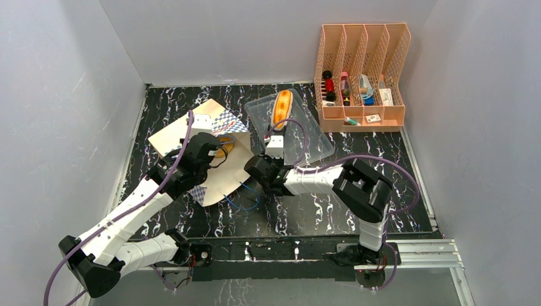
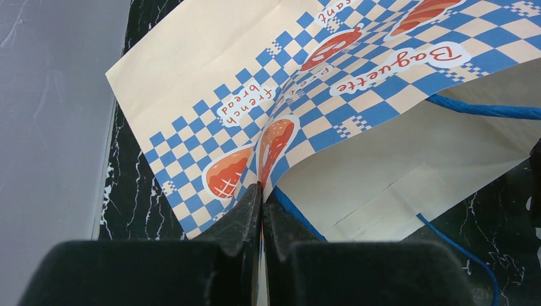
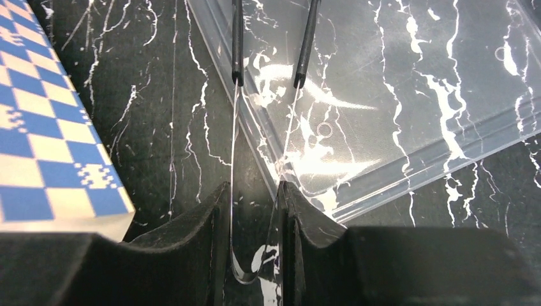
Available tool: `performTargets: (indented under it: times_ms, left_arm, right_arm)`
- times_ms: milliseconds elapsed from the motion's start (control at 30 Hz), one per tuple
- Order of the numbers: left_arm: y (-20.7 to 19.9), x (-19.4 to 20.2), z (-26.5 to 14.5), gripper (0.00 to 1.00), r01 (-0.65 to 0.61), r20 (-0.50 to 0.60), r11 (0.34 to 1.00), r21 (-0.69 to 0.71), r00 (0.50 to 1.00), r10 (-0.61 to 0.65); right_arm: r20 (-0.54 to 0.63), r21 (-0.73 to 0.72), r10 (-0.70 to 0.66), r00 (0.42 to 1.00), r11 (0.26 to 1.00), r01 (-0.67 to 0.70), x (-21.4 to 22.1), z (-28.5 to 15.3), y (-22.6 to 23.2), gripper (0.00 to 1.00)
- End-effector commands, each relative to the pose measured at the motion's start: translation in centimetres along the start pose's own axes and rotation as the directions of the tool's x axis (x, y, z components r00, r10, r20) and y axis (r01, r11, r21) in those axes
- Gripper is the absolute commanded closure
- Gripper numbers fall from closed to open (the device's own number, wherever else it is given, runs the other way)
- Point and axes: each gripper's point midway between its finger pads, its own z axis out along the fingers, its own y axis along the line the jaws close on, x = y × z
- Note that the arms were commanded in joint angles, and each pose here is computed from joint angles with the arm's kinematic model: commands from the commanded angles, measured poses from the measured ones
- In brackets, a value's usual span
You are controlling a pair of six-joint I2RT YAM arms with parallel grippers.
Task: Take the fake bread out of the paper bag
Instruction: Pick up the clamp from the container, then place the clamp on the paper bag.
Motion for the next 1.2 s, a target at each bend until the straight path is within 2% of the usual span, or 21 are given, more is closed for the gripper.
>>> performTargets:
  times_ms: [0,333,867,1167]
  left_arm:
    - [0.4,-1.9,-0.5,1.00,0.035,0.049,0.999,-0.001,0.998,-0.035]
    - [0.3,-2.1,-0.6,1.00,0.040,0.045,0.999,0.003,0.998,-0.040]
    - [-0.2,-2.3,-0.4,1.00,0.018,0.023,1.000,0.004,1.000,-0.018]
    - [-0.7,-1.8,-0.1,1.00,0.019,0.006,1.000,0.014,1.000,-0.019]
  right_arm:
    - [0.067,-0.037,0.069,0.995,0.997,-0.067,-3.2,-2.3,0.6,0.79]
    - [0.059,-0.069,0.056,0.997,0.996,-0.051,-2.2,-4.6,1.5,0.80]
    - [0.096,-0.103,0.068,0.993,0.993,-0.059,-2.4,-9.1,0.3,0.82]
    - [0.116,-0.135,0.131,0.985,0.984,-0.115,-2.4,-13.2,-1.3,0.83]
